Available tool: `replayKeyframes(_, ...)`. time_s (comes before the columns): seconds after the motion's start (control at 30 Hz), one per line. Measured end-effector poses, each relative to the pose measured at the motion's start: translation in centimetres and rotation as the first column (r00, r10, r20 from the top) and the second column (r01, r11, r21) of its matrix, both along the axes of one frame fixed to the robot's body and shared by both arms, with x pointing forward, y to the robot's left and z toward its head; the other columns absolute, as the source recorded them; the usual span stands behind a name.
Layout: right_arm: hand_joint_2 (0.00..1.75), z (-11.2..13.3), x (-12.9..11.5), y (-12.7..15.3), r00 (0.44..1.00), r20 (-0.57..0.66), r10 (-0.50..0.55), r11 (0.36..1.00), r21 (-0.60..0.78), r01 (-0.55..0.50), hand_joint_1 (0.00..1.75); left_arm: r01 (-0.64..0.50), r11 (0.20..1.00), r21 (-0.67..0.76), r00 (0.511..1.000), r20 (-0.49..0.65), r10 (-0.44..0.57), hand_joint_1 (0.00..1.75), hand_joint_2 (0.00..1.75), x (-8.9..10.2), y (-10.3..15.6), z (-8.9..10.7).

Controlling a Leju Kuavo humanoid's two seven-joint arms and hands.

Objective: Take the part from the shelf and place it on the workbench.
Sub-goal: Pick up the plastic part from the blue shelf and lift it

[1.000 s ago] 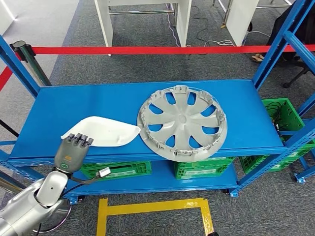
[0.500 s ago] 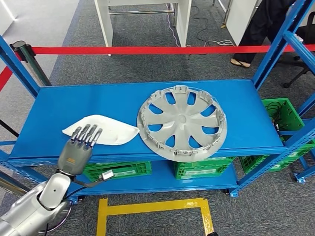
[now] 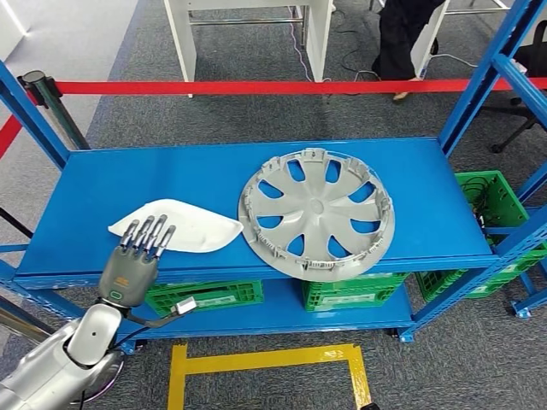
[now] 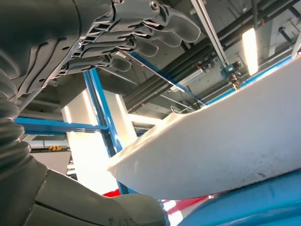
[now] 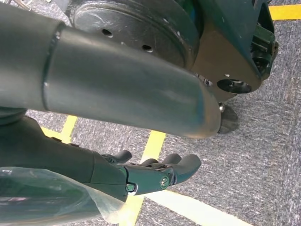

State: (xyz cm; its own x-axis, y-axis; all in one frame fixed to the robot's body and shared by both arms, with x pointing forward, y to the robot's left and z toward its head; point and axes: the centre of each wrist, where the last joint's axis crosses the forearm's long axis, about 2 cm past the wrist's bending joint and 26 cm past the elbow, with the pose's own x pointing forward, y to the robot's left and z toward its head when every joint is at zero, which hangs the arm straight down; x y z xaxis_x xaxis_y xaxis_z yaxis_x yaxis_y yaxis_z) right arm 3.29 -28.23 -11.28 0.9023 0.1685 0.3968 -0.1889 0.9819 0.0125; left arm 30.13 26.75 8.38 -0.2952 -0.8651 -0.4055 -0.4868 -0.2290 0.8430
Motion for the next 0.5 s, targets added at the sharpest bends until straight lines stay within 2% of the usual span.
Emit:
replayKeyframes(0.27,0.0,0.0,-0.02,-0.01,1.0,-0.006,0.004,1.0,-0.001,-0.004,0.0,-0.011,1.0,-0.014,1.0,-0.008,0.011,0.0,1.75,-0.44,0.02,-0.22)
replayKeyframes(0.5,0.0,0.0,-0.01,-0.13,1.0,-0.01,0.02,1.0,-0.005,-0.02,0.0,-0.044,0.999,-0.021,0.999,0.009,0.044,0.0,1.75,-0.08,0.84,-0.22)
